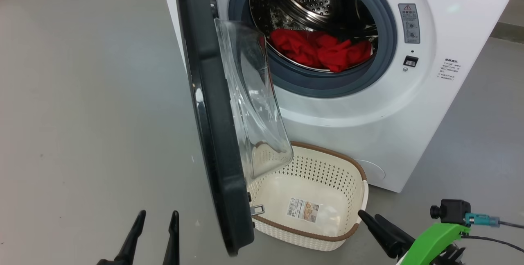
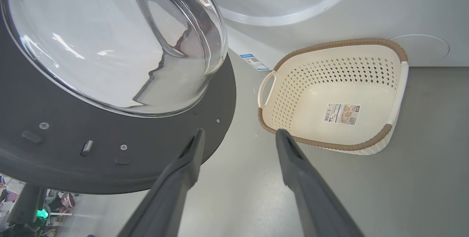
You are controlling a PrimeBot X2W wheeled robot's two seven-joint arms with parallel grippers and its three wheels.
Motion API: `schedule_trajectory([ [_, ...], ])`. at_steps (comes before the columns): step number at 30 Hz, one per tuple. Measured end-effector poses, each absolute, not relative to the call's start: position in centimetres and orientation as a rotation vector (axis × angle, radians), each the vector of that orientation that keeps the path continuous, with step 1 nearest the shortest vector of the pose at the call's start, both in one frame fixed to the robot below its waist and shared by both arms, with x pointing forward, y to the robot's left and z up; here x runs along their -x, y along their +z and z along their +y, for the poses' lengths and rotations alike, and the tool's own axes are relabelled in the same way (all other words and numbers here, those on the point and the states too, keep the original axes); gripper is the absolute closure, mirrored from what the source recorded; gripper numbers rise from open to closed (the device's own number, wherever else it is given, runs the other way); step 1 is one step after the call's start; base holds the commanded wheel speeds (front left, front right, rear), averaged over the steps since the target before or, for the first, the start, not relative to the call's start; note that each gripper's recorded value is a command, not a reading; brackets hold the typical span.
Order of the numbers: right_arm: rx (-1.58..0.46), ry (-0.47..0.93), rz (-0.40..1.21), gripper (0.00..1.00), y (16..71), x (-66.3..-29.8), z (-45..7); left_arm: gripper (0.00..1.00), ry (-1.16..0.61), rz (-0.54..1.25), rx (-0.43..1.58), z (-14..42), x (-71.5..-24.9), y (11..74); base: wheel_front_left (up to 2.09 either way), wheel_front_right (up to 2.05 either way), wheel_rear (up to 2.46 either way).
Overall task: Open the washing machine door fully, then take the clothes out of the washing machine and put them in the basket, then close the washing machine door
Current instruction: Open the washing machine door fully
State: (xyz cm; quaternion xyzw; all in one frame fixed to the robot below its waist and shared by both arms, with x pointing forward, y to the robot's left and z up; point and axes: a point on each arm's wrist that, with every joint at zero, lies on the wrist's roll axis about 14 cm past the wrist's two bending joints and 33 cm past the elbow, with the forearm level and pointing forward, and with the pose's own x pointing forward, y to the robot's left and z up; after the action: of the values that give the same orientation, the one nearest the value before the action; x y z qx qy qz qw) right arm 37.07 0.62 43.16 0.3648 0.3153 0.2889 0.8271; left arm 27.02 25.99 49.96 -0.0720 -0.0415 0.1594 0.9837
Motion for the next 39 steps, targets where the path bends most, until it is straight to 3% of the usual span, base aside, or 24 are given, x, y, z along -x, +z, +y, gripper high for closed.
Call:
schedule_trajectory([
  [20, -0.478, 0.647, 0.506, 0.0, 41.1, -37.0, -0.4, 0.0, 0.318, -0.061, 0.145, 25.9, -27.2, 49.4, 0.0, 0.0, 0.0],
  [39, -0.334, 0.653, 0.282, 0.0, 44.4, -38.8, -0.9, 0.0, 0.314, -0.059, 0.146, 25.9, -27.3, 49.3, 0.0, 0.0, 0.0],
])
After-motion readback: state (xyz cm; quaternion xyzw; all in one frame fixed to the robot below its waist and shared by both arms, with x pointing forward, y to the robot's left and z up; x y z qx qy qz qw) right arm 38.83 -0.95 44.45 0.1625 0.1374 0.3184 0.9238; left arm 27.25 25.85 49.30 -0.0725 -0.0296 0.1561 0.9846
